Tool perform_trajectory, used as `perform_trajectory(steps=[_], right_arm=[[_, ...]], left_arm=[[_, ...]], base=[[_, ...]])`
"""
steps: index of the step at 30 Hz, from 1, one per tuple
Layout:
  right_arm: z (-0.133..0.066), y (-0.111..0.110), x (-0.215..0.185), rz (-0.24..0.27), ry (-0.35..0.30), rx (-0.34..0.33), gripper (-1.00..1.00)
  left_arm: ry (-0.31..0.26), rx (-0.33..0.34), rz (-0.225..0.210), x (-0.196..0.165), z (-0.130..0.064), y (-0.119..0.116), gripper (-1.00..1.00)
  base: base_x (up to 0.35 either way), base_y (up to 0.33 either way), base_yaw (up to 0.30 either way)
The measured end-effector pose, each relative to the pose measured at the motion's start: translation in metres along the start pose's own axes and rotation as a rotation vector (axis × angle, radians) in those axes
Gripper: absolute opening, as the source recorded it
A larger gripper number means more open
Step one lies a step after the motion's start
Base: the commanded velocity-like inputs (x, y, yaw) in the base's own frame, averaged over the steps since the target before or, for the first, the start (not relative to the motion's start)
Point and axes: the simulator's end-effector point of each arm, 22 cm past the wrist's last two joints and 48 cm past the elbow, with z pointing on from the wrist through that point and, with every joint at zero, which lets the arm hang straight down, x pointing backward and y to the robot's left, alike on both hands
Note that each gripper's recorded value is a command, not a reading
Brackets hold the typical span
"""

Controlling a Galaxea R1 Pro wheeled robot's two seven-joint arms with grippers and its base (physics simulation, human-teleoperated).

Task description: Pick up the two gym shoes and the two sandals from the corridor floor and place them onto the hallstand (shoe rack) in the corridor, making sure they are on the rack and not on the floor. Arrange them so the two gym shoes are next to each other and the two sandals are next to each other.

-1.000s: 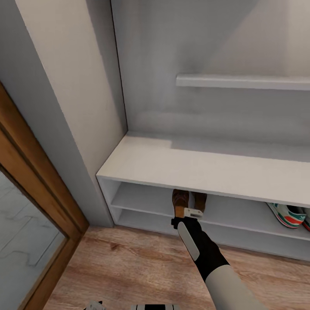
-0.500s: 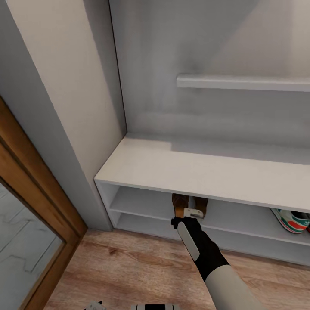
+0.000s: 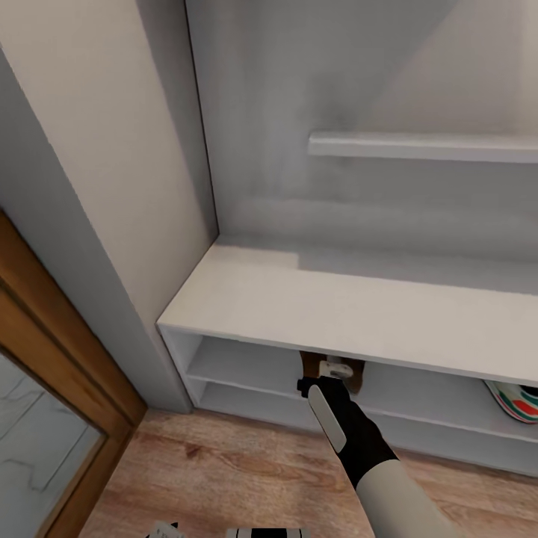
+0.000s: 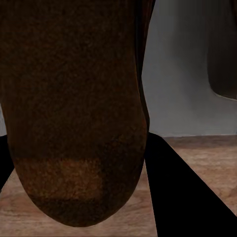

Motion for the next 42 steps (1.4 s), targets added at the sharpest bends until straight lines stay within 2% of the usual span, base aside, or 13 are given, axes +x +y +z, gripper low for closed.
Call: perform_trajectory(steps=[29, 30, 42], right_arm=[[0.0022, -0.0077, -0.001, -0.002, -0.002, 0.011, -1.0], [0.0022, -0.0077, -0.001, -0.002, -0.002, 0.011, 1.0], [0.0021, -0.0073, -0.001, -0.001, -0.002, 0.011, 1.0]], left_arm=[[0.002, 0.003, -0.001, 0.0011, -0.0001, -0.0008, 1.0], [0.002, 0.002, -0.001, 0.0012, -0.0001, -0.0007, 1.0], [0.003, 0.002, -0.003, 0.0015, -0.0002, -0.0007, 1.0]], base=[[0.029, -0.01, 0.0], [0.0, 0.0, 0.0], [-0.005, 0.0, 0.0]])
